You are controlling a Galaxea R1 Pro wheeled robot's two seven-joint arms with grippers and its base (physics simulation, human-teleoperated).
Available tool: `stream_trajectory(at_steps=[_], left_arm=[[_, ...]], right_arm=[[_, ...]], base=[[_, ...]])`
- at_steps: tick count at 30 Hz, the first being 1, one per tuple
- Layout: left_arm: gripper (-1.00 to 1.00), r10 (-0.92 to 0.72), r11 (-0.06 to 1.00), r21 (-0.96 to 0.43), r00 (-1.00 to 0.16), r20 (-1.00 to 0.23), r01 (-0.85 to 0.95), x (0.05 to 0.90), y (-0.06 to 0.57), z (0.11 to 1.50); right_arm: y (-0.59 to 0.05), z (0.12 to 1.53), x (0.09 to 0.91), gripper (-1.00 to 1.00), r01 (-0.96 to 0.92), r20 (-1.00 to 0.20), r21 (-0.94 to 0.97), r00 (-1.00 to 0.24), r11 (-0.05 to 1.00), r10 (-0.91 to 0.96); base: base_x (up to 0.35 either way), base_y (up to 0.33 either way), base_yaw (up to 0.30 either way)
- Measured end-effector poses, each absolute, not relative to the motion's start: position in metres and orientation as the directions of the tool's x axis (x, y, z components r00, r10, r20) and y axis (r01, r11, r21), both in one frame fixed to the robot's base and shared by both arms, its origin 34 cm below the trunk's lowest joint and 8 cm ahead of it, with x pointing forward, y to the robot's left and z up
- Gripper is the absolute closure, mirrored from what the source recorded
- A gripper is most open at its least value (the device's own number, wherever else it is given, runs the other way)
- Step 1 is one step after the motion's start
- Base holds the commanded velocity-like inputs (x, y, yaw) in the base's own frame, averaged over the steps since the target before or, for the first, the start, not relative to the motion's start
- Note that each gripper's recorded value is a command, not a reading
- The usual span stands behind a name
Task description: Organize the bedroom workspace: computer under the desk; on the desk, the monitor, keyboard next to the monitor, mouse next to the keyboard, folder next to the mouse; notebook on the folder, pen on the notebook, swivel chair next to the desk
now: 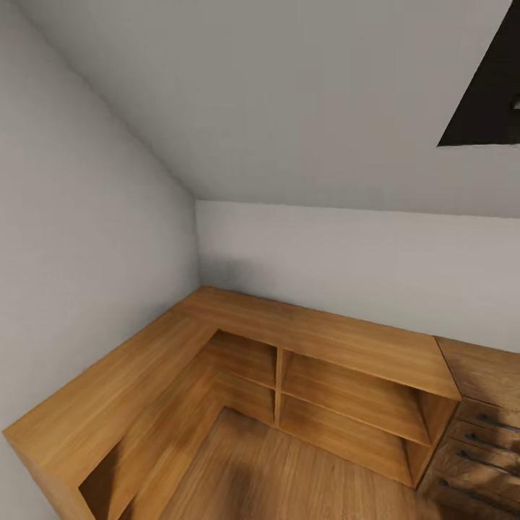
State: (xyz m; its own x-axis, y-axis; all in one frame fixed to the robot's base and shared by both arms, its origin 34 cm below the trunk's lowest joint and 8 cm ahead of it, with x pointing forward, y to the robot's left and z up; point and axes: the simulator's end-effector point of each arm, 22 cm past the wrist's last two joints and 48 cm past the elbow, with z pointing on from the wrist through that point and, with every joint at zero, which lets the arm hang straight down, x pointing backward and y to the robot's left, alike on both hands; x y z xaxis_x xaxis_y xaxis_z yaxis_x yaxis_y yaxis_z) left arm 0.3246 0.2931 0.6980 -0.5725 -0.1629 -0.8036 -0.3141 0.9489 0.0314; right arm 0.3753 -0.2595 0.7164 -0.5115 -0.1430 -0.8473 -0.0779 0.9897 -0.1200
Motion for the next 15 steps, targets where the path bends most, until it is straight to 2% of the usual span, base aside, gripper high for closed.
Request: stream_trajectory(at_steps=[15], left_arm=[[-1.00,-0.163,0.949,0.036,-0.584,-0.795,-0.314,0.3202,0.2932,0.6950]], right_arm=[[-0.2595,0.7127,0.3713,-1.00,-0.076,-0.840,-0.119,-0.524,0.990,-0.141]], base=[[0.000,0.000,-0.232]])
